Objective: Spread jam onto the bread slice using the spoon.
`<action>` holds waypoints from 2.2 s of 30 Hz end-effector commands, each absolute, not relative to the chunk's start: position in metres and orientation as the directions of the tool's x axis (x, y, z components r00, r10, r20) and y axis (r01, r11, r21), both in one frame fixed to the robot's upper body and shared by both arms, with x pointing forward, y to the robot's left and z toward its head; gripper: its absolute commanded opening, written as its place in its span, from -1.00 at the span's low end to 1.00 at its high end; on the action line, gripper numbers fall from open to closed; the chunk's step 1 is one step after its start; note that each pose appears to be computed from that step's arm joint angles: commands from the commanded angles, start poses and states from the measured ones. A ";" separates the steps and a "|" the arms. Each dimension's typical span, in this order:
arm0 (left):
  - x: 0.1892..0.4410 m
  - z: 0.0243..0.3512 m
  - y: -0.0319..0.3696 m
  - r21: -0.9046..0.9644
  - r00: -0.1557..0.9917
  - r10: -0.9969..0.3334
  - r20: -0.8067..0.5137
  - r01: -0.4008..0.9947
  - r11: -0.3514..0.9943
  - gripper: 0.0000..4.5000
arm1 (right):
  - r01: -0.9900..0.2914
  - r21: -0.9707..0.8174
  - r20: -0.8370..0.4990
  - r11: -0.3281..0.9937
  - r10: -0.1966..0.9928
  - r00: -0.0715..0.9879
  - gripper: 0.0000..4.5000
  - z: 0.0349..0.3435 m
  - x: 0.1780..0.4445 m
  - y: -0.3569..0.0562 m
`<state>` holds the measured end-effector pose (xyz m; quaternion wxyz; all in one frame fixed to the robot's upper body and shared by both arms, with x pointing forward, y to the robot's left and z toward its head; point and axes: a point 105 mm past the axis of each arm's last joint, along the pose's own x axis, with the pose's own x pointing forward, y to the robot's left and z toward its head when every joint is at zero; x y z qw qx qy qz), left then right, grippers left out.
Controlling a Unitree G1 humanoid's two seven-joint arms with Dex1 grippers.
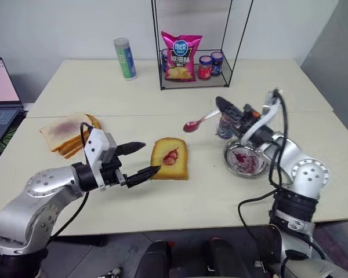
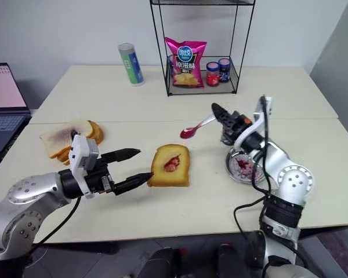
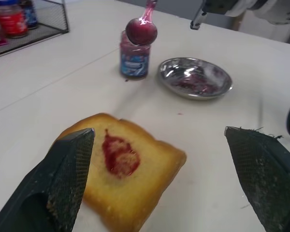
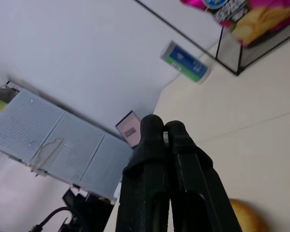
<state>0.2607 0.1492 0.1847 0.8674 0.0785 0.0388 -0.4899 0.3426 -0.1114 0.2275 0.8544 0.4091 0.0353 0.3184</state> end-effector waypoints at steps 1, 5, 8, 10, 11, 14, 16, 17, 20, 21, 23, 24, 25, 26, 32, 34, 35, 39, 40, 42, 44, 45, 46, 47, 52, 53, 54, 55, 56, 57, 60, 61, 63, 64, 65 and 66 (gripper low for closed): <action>0.257 0.197 0.121 0.166 0.383 -0.908 -0.170 0.919 0.357 1.00 | -0.512 0.651 0.237 0.561 0.490 0.839 -1.00 0.245 0.326 -0.142; 0.259 0.197 0.099 0.174 0.294 -0.938 -0.185 0.949 0.263 1.00 | -0.444 0.607 0.202 0.658 0.413 0.888 -1.00 0.241 0.322 -0.168; 0.267 0.193 0.072 0.209 0.222 -0.958 -0.182 0.961 0.183 1.00 | -0.304 0.591 0.133 0.747 0.281 0.950 -1.00 0.216 0.320 -0.206; 0.272 0.188 0.059 0.222 0.189 -0.963 -0.189 0.964 0.146 1.00 | -0.241 0.588 0.097 0.772 0.228 0.969 -1.00 0.201 0.318 -0.221; 0.273 0.185 0.056 0.234 0.178 -0.963 -0.201 0.964 0.129 1.00 | -0.231 0.588 0.088 0.775 0.223 0.971 -1.00 0.196 0.319 -0.223; 0.273 0.177 0.045 0.255 0.137 -0.967 -0.217 0.964 0.080 1.00 | -0.167 0.602 0.056 0.781 0.167 0.984 -1.00 0.174 0.323 -0.235; 0.275 0.175 0.041 0.261 0.127 -0.969 -0.214 0.963 0.068 1.00 | -0.128 0.611 0.043 0.781 0.129 0.991 -1.00 0.163 0.325 -0.243; 0.276 0.176 0.040 0.263 0.126 -0.969 -0.211 0.962 0.068 1.00 | -0.117 0.615 0.039 0.780 0.118 0.992 -1.00 0.159 0.325 -0.245; 0.278 0.177 0.039 0.268 0.127 -0.971 -0.205 0.961 0.069 1.00 | -0.105 0.629 0.038 0.770 0.105 0.994 -1.00 0.152 0.326 -0.249; 0.278 0.177 0.039 0.268 0.126 -0.971 -0.204 0.961 0.069 1.00 | -0.103 0.628 0.033 0.771 0.105 0.994 -1.00 0.149 0.327 -0.250; 0.278 0.177 0.039 0.269 0.126 -0.971 -0.203 0.961 0.068 1.00 | -0.098 0.631 0.023 0.770 0.107 0.994 -1.00 0.144 0.327 -0.251; 0.278 0.177 0.039 0.269 0.126 -0.971 -0.203 0.961 0.068 1.00 | -0.095 0.634 0.018 0.768 0.108 0.994 -1.00 0.141 0.327 -0.252; 0.278 0.177 0.039 0.270 0.127 -0.971 -0.204 0.961 0.069 1.00 | -0.088 0.634 0.009 0.768 0.106 0.994 -1.00 0.136 0.328 -0.255; 0.280 0.177 0.040 0.280 0.141 -0.968 -0.206 0.957 0.080 1.00 | -0.067 0.633 -0.005 0.771 0.090 0.996 -1.00 0.130 0.330 -0.260; 0.281 0.178 0.040 0.283 0.145 -0.969 -0.202 0.956 0.084 1.00 | -0.039 0.663 -0.008 0.747 0.059 0.998 -1.00 0.122 0.336 -0.269; 0.283 0.178 0.042 0.290 0.156 -0.966 -0.206 0.953 0.092 1.00 | -0.034 0.665 -0.006 0.746 0.051 0.999 -1.00 0.122 0.336 -0.271; 0.285 0.178 0.042 0.296 0.164 -0.965 -0.206 0.950 0.098 1.00 | -0.032 0.667 -0.004 0.744 0.047 0.999 -1.00 0.123 0.336 -0.272; 0.286 0.179 0.041 0.294 0.164 -0.966 -0.199 0.950 0.101 1.00 | -0.028 0.675 0.003 0.738 0.035 0.999 -0.63 0.125 0.337 -0.275; 0.285 0.179 0.041 0.294 0.162 -0.967 -0.199 0.951 0.099 1.00 | -0.024 0.677 0.004 0.736 0.028 1.000 -0.54 0.125 0.337 -0.276; 0.286 0.179 0.040 0.296 0.163 -0.967 -0.198 0.950 0.099 1.00 | -0.017 0.680 0.005 0.733 0.019 1.000 -0.31 0.126 0.338 -0.278; 0.290 0.180 0.041 0.308 0.183 -0.964 -0.192 0.944 0.118 1.00 | -0.013 0.686 0.009 0.728 0.009 1.000 -0.14 0.128 0.338 -0.280; 0.291 0.181 0.040 0.309 0.189 -0.964 -0.189 0.943 0.124 1.00 | -0.012 0.688 0.011 0.725 0.006 1.000 -0.03 0.129 0.338 -0.281; 0.291 0.181 0.040 0.309 0.191 -0.964 -0.185 0.943 0.128 1.00 | -0.008 0.694 0.013 0.720 -0.002 1.000 0.07 0.130 0.339 -0.282; 0.291 0.181 0.040 0.307 0.190 -0.964 -0.184 0.943 0.127 1.00 | -0.004 0.696 0.015 0.718 -0.009 1.000 0.16 0.130 0.338 -0.284; 0.292 0.183 0.043 0.299 0.201 -0.964 -0.173 0.944 0.143 1.00 | 0.017 0.696 0.027 0.718 -0.050 0.998 0.66 0.139 0.338 -0.296; 0.294 0.185 0.046 0.294 0.215 -0.962 -0.169 0.943 0.159 1.00 | 0.028 0.688 0.033 0.725 -0.070 0.997 0.75 0.144 0.339 -0.303; 0.295 0.186 0.047 0.290 0.224 -0.960 -0.166 0.942 0.170 1.00 | 0.035 0.683 0.037 0.730 -0.083 0.996 0.84 0.147 0.340 -0.307; 0.300 0.188 0.053 0.283 0.258 -0.952 -0.167 0.937 0.204 1.00 | 0.015 0.652 0.052 0.758 -0.064 0.997 0.90 0.156 0.341 -0.308; 0.304 0.190 0.059 0.278 0.292 -0.941 -0.170 0.930 0.238 1.00 | -0.014 0.610 0.059 0.792 -0.028 0.998 0.96 0.165 0.343 -0.306; 0.307 0.191 0.063 0.276 0.314 -0.934 -0.173 0.925 0.260 1.00 | -0.036 0.581 0.061 0.813 0.001 0.998 0.96 0.170 0.343 -0.303; 0.314 0.192 0.085 0.266 0.382 -0.901 -0.206 0.908 0.324 1.00 | -0.177 0.425 0.065 0.888 0.165 0.984 0.96 0.190 0.343 -0.281; 0.316 0.192 0.095 0.267 0.408 -0.885 -0.224 0.899 0.348 1.00 | -0.241 0.364 0.058 0.900 0.236 0.970 0.96 0.197 0.341 -0.271; 0.318 0.193 0.126 0.258 0.471 -0.841 -0.265 0.875 0.409 1.00 | -0.440 0.245 0.025 0.864 0.448 0.894 0.96 0.215 0.328 -0.238; 0.317 0.194 0.138 0.249 0.493 -0.825 -0.276 0.866 0.434 1.00 | -0.521 0.210 -0.001 0.827 0.533 0.846 0.96 0.218 0.320 -0.224; 0.316 0.195 0.148 0.238 0.510 -0.812 -0.285 0.858 0.455 1.00 | -0.597 0.179 -0.040 0.782 0.612 0.790 0.96 0.218 0.310 -0.210; 0.315 0.196 0.156 0.228 0.522 -0.802 -0.290 0.852 0.472 1.00 | -0.656 0.162 -0.084 0.738 0.672 0.736 0.96 0.215 0.300 -0.199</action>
